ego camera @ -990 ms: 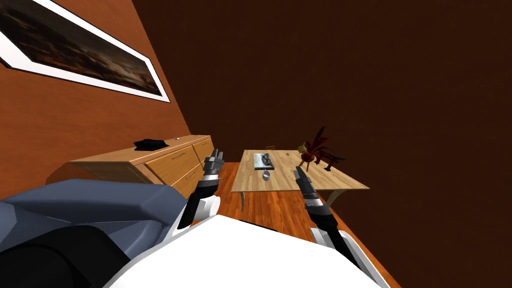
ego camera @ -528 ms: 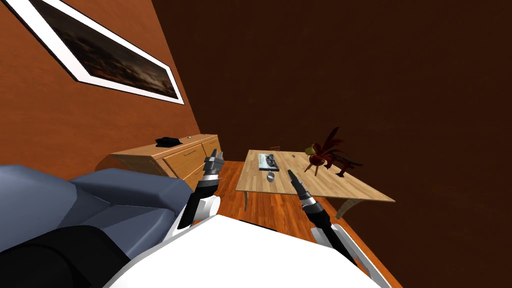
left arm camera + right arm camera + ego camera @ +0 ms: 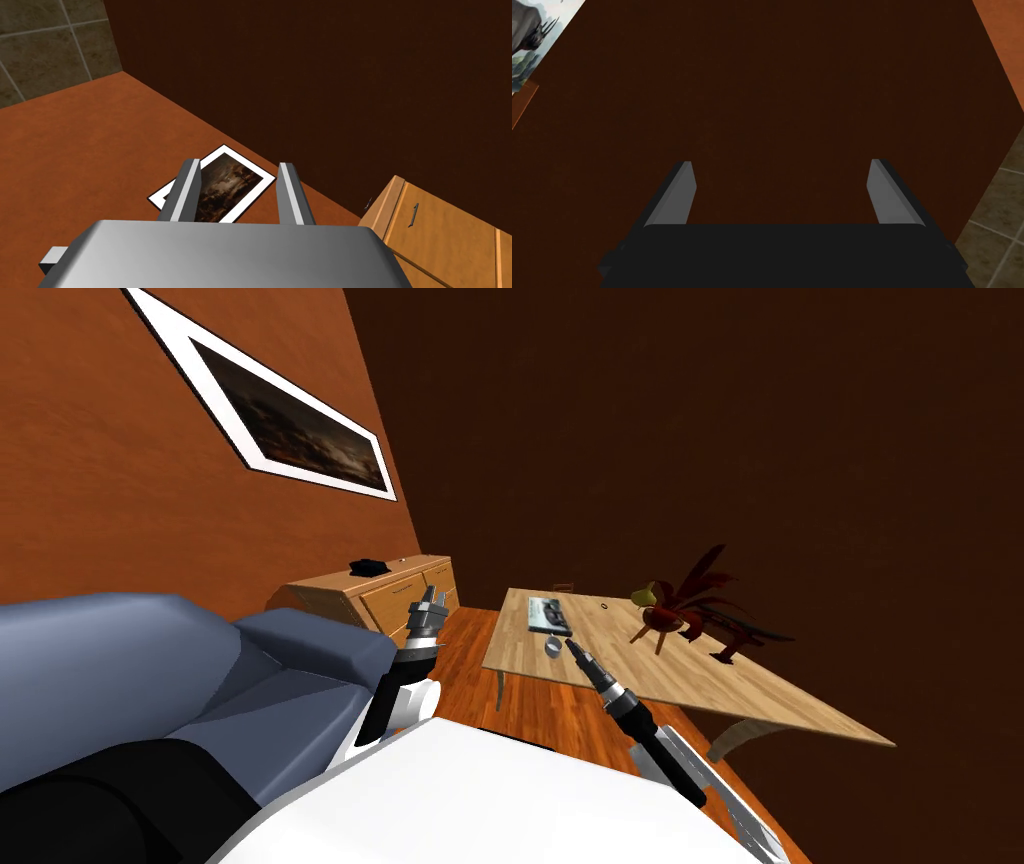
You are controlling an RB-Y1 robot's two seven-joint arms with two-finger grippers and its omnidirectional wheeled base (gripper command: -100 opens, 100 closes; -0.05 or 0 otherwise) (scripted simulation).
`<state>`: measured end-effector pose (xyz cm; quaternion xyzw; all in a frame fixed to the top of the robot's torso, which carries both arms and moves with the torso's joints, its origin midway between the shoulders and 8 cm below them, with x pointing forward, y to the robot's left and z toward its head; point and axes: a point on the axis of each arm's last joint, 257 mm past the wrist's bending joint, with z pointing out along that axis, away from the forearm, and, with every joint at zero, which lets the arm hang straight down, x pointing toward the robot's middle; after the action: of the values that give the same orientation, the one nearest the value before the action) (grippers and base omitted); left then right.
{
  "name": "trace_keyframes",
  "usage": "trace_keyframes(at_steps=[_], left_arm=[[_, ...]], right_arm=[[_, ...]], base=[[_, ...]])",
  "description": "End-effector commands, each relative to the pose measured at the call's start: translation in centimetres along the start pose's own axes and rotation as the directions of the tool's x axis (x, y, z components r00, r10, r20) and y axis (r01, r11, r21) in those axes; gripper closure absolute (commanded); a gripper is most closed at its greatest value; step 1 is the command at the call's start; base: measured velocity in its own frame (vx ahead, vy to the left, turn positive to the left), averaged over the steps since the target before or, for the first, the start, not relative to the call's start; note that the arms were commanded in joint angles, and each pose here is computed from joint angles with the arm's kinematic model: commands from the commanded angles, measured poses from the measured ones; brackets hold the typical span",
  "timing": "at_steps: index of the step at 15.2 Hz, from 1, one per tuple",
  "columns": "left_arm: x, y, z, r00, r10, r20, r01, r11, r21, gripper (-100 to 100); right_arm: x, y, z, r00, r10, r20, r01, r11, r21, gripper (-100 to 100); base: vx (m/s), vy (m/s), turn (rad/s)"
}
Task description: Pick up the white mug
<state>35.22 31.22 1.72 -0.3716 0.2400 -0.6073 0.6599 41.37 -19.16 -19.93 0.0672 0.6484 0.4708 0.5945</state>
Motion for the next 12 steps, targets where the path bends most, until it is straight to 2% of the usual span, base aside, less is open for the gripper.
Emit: trace_keyframes(at_steps=[1,2,3,4,5,7,8,9,10,12], left_arm=[[0.0,0.0,0.0,1.000,0.000,0.000,0.000,1.000,0.000,0],[0.0,0.0,0.0,1.000,0.000,0.000,0.000,1.000,0.000,0],[0.0,0.0,0.0,1.000,0.000,0.000,0.000,1.000,0.000,0],[0.0,0.0,0.0,1.000,0.000,0.000,0.000,1.000,0.000,0],[0.0,0.0,0.0,1.000,0.000,0.000,0.000,1.000,0.000,0],[0.0,0.0,0.0,1.000,0.000,0.000,0.000,1.000,0.000,0],[0.0,0.0,0.0,1.000,0.000,0.000,0.000,1.000,0.000,0],[0.0,0.0,0.0,1.000,0.000,0.000,0.000,1.000,0.000,0],[0.0,0.0,0.0,1.000,0.000,0.000,0.000,1.000,0.000,0],[0.0,0.0,0.0,1.000,0.000,0.000,0.000,1.000,0.000,0]], right_arm=[[1.2,-1.3,-0.1,0.996,-0.057,-0.071,0.057,0.998,0.002,-100],[1.4,-2.1,-0.5,0.995,-0.056,-0.079,0.058,0.998,0.021,-100],[2.3,-2.6,-0.5,0.986,-0.102,-0.130,0.104,0.995,0.006,-100],[2.5,-3.8,-1.1,0.984,-0.102,-0.143,0.108,0.994,0.032,-100],[3.4,-4.3,-1.1,0.971,-0.144,-0.191,0.150,0.989,0.016,-100],[3.4,-5.7,-1.9,0.967,-0.148,-0.209,0.160,0.986,0.043,-100],[4.0,-6.7,-2.3,0.944,-0.197,-0.266,0.212,0.977,0.031,-100],[4.1,-7.6,-2.8,0.943,-0.192,-0.273,0.213,0.976,0.051,-100],[4.7,-8.3,-3.1,0.916,-0.236,-0.323,0.260,0.965,0.031,-100],[4.7,-9.5,-3.9,0.912,-0.233,-0.337,0.266,0.962,0.056,-100]], base=[[0.016,0.026,0.178],[0.016,0.024,0.193],[0.016,0.033,0.282],[0.019,0.030,0.210],[0.022,0.038,0.232],[0.022,0.028,0.133],[0.023,0.026,0.173],[0.025,0.025,0.193],[0.023,0.034,0.277],[0.019,0.026,0.146]])
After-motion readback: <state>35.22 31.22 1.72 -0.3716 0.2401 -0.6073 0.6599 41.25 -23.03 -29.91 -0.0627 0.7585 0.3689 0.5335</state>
